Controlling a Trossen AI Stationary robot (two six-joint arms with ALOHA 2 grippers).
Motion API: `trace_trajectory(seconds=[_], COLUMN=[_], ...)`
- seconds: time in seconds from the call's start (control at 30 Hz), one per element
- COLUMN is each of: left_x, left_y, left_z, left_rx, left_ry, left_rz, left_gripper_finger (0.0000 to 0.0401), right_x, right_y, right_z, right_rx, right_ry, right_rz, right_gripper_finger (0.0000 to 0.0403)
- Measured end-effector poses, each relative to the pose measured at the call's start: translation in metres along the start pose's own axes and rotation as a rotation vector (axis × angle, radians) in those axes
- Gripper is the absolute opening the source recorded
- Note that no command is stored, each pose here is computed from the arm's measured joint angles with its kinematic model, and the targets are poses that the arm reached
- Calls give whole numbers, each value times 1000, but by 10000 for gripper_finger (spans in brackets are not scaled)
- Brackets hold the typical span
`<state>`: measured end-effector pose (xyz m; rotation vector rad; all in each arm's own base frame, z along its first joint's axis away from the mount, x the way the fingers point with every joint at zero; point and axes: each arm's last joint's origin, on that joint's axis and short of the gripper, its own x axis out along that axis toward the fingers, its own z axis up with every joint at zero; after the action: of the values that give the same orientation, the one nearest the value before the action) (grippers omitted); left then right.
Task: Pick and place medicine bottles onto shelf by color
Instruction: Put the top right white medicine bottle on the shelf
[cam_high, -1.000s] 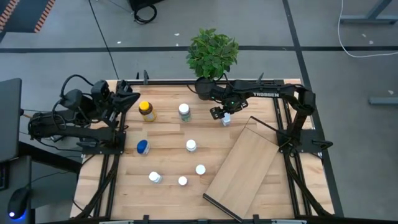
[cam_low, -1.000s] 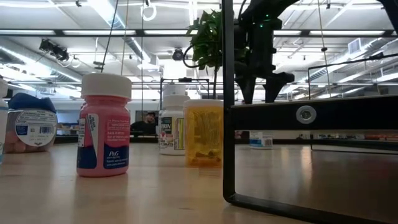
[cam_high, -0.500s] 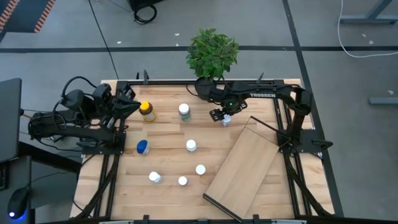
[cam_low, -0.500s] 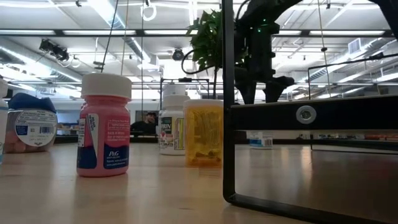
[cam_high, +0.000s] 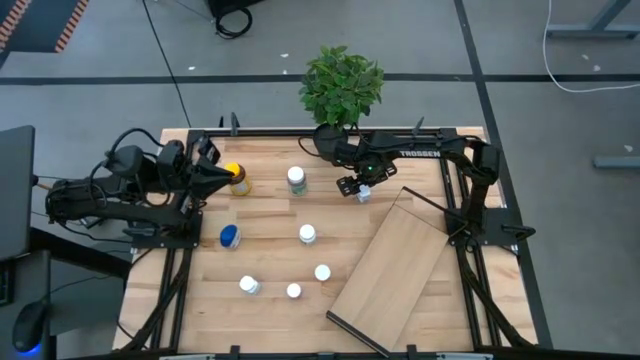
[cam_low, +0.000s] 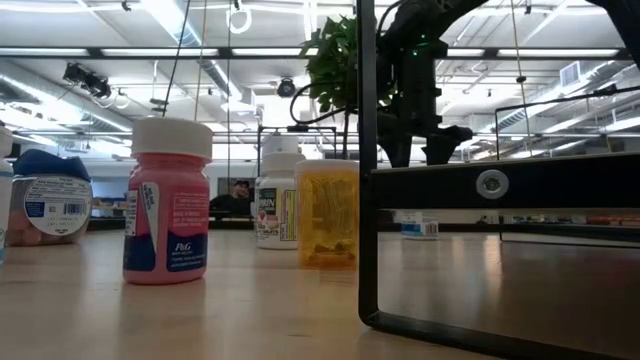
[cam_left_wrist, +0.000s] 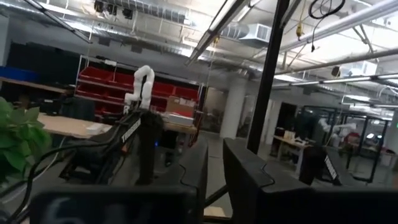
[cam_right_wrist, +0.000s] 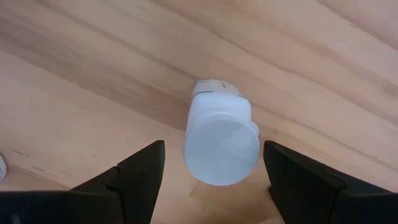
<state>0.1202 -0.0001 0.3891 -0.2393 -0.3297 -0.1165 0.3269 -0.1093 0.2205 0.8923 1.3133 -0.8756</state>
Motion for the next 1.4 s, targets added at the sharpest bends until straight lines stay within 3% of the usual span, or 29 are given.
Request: trace_trajectory(seconds=[0.47, 0.73, 1.0, 1.4], left_x=[0, 0, 0, 0], left_y=[0, 0, 0, 0], left_z=[1, 1, 1, 1], left_rx=[-92, -93, -93, -126], left_ry=[-14, -16, -16, -15], left_rz=[3, 3, 3, 3], left_gripper_finger=[53, 48, 52, 52], right_x=[0, 1, 24, 25], right_y=[-1, -1, -10, -7], right_z=[1, 1, -9, -6], right_rx=[15, 39, 77, 74], right_ry=[-6, -9, 52, 25], right_rz=[-5, -2, -40, -7], right_gripper_finger=[280, 280, 280, 276])
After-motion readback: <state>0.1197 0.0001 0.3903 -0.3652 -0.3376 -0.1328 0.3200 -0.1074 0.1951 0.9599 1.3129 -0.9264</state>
